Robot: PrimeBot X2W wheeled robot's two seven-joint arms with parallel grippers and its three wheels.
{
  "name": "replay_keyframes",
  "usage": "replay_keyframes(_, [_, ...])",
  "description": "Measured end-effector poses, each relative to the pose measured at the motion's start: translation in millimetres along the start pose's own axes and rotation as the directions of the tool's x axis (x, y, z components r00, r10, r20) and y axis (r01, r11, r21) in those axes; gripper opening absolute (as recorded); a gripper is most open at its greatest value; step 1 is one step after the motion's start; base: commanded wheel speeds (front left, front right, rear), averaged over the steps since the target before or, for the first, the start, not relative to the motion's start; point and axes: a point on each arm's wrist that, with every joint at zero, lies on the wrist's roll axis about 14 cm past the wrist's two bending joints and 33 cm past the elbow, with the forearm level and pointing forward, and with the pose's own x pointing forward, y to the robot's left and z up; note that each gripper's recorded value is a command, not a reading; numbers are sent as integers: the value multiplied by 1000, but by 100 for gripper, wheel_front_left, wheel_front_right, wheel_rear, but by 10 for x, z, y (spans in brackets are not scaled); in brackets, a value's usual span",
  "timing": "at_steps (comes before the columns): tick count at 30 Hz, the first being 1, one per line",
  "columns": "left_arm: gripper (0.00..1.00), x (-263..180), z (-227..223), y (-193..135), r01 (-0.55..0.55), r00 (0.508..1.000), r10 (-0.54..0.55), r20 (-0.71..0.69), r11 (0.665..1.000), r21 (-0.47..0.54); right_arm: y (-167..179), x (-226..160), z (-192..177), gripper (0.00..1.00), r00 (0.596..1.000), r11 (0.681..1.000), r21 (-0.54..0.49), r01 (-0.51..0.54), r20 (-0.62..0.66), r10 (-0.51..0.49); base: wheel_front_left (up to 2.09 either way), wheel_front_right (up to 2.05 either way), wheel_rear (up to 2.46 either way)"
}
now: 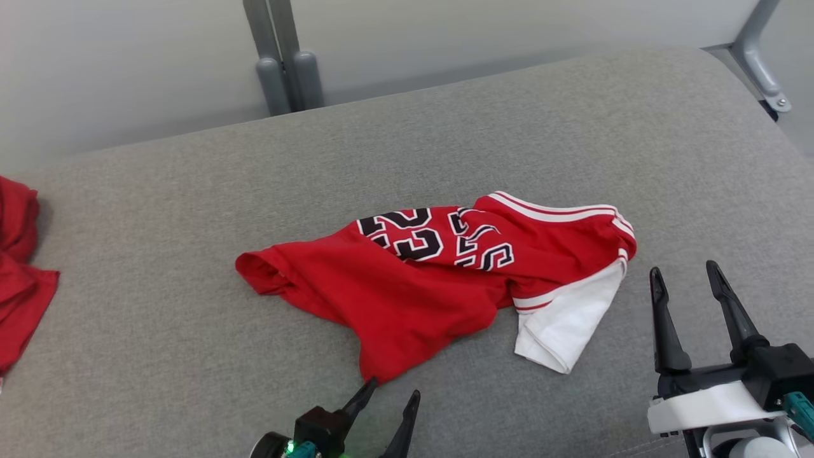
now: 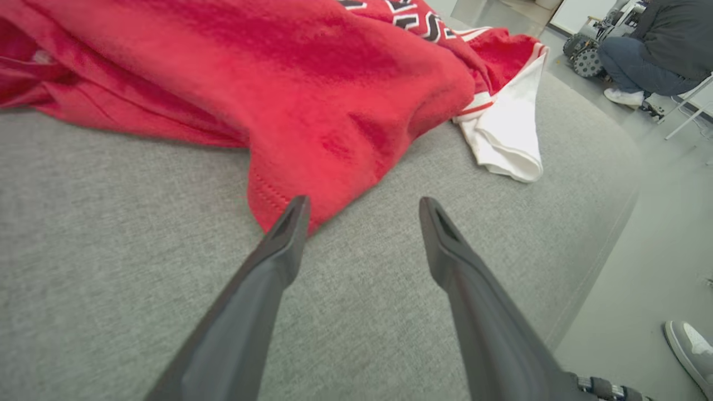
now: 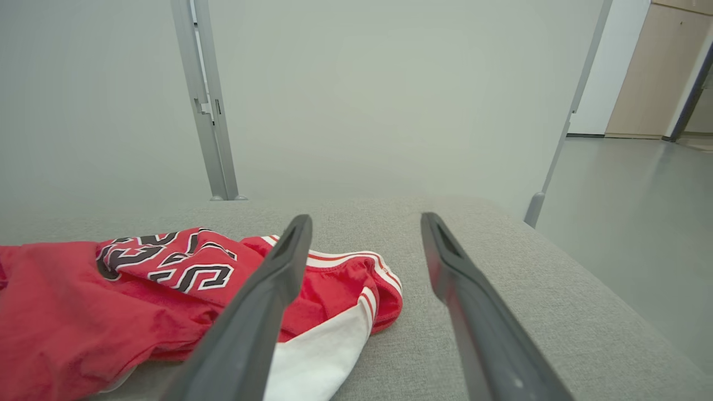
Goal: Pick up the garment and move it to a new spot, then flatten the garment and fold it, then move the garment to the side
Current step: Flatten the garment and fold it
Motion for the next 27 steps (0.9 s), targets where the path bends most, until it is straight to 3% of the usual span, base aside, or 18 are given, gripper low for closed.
replay_keyframes(4, [100, 95, -170, 21, 18, 997, -18, -73, 1000, 2, -69, -40, 26, 100, 1000, 1000, -9, 24, 4, -24, 0, 0, 0])
replay_keyframes(9, [100, 261, -73, 201, -46, 997, 48, -58, 999, 22, -147, -95, 21, 100, 999, 999, -17, 51, -4, -51, 0, 0, 0])
replay_keyframes(10, [87, 274, -88, 215, -48, 997, 50, -65, 999, 23, -161, -101, 16, 100, 998, 998, -17, 56, -6, -56, 0, 0, 0])
replay_keyframes(11, [42, 273, -127, 223, -50, 996, 52, -77, 998, 24, -169, -104, 12, 100, 998, 998, -14, 59, -8, -59, 0, 0, 0])
replay_keyframes(12, [15, 259, -203, 230, -51, 993, 53, -102, 998, 25, -179, -107, 4, 100, 998, 998, -14, 63, -11, -63, 0, 0, 0])
replay_keyframes(13, [0, 244, -277, 218, -41, 991, 43, -126, 999, 25, -190, -108, -4, 100, 998, 998, -15, 66, -14, -66, 0, 0, 0])
replay_keyframes(18, [0, 288, -347, 203, -2, 987, 7, -162, 1000, 30, -201, -82, -29, 100, 997, 998, -11, 69, -20, -70, 0, 0, 0])
replay_keyframes(27, [0, 256, 9, 451, -75, 995, 73, -66, 996, -38, -157, -32, -67, 100, 998, 999, 1, 53, -26, -53, 0, 0, 0])
